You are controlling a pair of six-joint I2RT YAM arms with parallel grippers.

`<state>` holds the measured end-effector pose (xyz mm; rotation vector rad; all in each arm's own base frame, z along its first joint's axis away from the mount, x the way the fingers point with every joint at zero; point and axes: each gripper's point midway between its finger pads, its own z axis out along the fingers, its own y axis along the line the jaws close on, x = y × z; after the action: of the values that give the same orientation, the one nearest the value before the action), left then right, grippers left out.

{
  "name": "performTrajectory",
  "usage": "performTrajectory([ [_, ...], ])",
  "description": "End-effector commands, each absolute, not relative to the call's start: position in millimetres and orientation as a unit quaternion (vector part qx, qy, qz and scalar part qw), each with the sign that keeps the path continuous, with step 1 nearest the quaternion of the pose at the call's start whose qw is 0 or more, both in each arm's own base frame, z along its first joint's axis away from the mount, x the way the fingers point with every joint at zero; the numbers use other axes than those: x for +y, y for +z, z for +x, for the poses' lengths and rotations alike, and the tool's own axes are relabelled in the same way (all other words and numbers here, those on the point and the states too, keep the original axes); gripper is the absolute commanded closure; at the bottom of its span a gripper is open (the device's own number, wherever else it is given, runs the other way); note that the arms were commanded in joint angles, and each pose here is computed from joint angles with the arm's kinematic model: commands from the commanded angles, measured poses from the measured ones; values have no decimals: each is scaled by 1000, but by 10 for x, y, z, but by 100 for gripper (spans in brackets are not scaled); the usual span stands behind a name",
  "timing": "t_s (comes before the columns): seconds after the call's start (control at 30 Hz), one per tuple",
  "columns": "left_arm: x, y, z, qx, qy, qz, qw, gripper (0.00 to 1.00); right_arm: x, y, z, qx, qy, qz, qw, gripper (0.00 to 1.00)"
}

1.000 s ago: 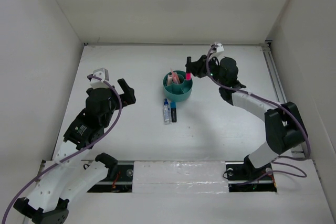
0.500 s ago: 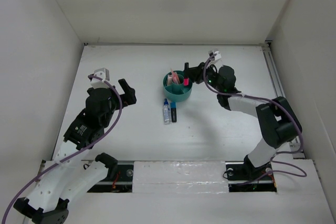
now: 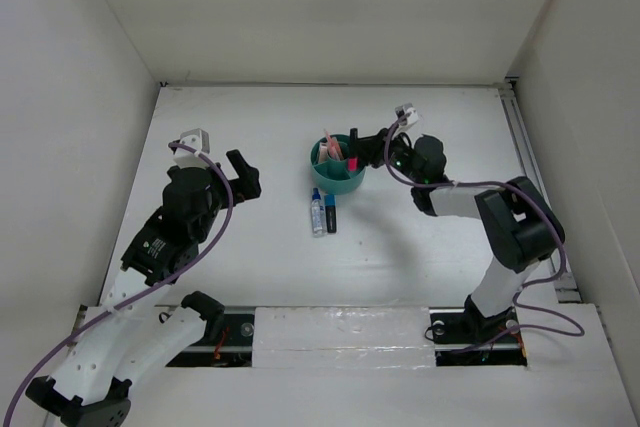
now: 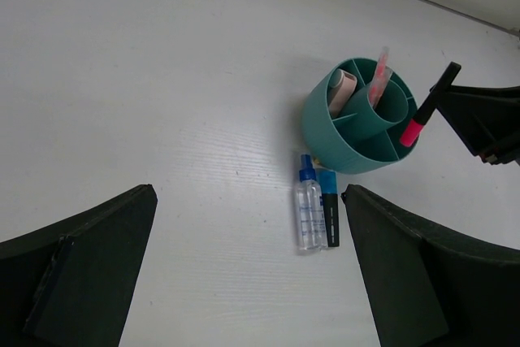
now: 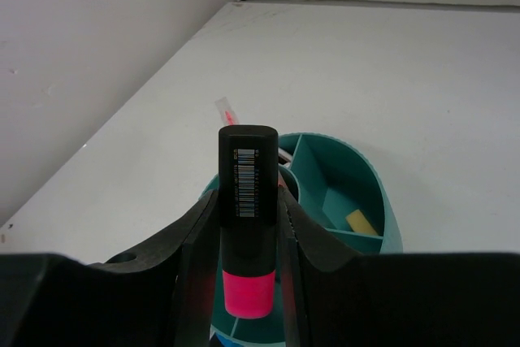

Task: Sort the stationery into containers
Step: Place the stationery into the container

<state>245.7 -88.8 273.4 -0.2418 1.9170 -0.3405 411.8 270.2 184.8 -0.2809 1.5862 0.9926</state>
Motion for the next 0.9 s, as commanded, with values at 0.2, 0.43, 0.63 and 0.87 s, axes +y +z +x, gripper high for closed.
performTrajectory([
  [0.2,-936,2764,2485,806,-153,-91,564,0,2711,1951,4082,646,443,-129,607,100],
  [0.43,-936,2764,2485,806,-153,-91,564,0,2624,1854,4113,652,440,-119,607,100],
  [0.63,-936,2764,2485,806,-153,-91,564,0,2608,1819,4078,644,445,-128,609,67],
  [0.87,-936,2764,2485,806,-153,-91,564,0,2609,1913,4031,632,452,-132,615,37],
])
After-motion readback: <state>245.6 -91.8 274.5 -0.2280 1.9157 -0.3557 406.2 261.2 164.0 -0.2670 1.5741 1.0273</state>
